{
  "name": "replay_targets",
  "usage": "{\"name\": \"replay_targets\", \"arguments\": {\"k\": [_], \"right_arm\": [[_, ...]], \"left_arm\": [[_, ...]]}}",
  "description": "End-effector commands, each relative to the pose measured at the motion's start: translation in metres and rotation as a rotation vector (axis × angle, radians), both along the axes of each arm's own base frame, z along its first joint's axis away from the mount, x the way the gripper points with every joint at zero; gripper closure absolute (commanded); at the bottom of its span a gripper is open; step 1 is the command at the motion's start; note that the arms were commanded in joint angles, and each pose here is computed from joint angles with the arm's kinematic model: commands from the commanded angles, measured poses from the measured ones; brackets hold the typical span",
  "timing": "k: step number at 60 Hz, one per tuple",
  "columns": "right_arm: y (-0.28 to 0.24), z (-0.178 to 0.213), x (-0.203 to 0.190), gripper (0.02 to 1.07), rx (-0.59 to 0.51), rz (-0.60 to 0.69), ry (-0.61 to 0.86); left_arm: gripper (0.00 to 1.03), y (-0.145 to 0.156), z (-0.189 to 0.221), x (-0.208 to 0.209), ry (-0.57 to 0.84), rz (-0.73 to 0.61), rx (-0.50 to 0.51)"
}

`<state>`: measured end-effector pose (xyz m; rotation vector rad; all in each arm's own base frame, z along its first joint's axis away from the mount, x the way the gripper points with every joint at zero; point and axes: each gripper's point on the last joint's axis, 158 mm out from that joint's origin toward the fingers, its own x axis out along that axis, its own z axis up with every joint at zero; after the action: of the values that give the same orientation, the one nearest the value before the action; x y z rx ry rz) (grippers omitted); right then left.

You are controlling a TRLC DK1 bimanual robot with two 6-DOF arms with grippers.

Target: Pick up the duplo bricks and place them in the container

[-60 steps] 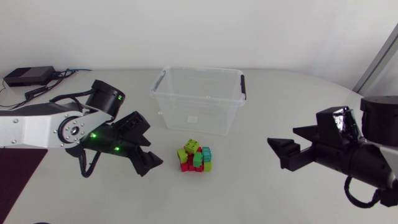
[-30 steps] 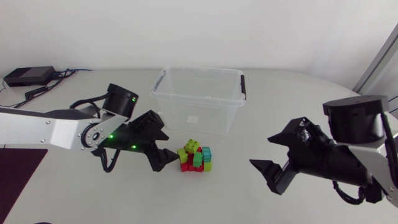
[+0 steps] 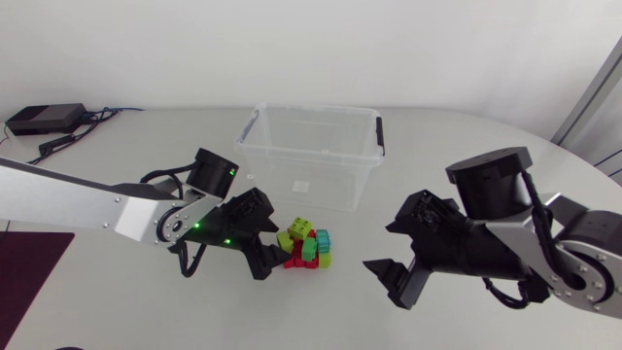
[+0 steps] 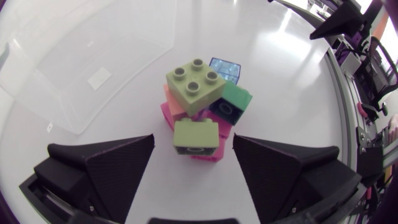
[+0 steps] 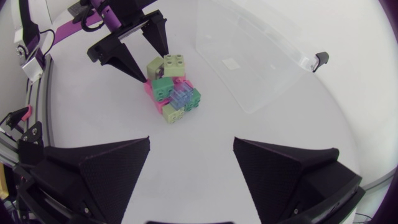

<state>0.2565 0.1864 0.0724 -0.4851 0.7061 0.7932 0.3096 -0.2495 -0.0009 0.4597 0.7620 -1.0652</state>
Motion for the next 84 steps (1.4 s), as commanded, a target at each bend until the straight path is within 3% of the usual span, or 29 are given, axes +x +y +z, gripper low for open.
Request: {"name": "replay_targets", "arguments": {"k": [1, 4, 12, 20, 37, 60, 76, 84], "right_arm": [[0.008, 0.004, 0.004, 0.1, 0.003, 0.023, -0.011], [0.01, 0.002, 0.004, 0.1, -0.002, 0.031, -0.007], [0.017, 0.001, 0.004, 0.1, -0.012, 0.053, -0.002], [0.028, 0.0, 0.007, 0.12, -0.013, 0.077, 0.001], [0.058, 0.014, 0.019, 0.12, 0.007, 0.113, -0.024], [0.092, -0.015, 0.041, 0.12, -0.021, 0.115, 0.016], [0.067, -0.026, 0.052, 0.12, -0.063, 0.095, 0.01], [0.061, -0.025, 0.05, 0.12, -0.063, 0.089, 0.007]], "left_arm": [[0.29, -0.002, -0.011, -0.004, 0.026, -0.005, 0.003], [0.46, -0.002, -0.014, -0.003, 0.032, -0.003, 0.004], [0.59, -0.001, -0.008, 0.0, 0.035, 0.002, -0.022], [0.65, 0.002, 0.007, 0.003, 0.015, 0.008, -0.06], [0.66, 0.011, 0.063, 0.004, -0.029, 0.024, -0.159], [0.66, 0.025, 0.169, -0.005, -0.18, 0.057, -0.277], [0.66, 0.041, 0.227, 0.038, -0.285, 0.156, -0.345], [0.66, 0.031, 0.239, 0.072, -0.309, 0.2, -0.358]]}}
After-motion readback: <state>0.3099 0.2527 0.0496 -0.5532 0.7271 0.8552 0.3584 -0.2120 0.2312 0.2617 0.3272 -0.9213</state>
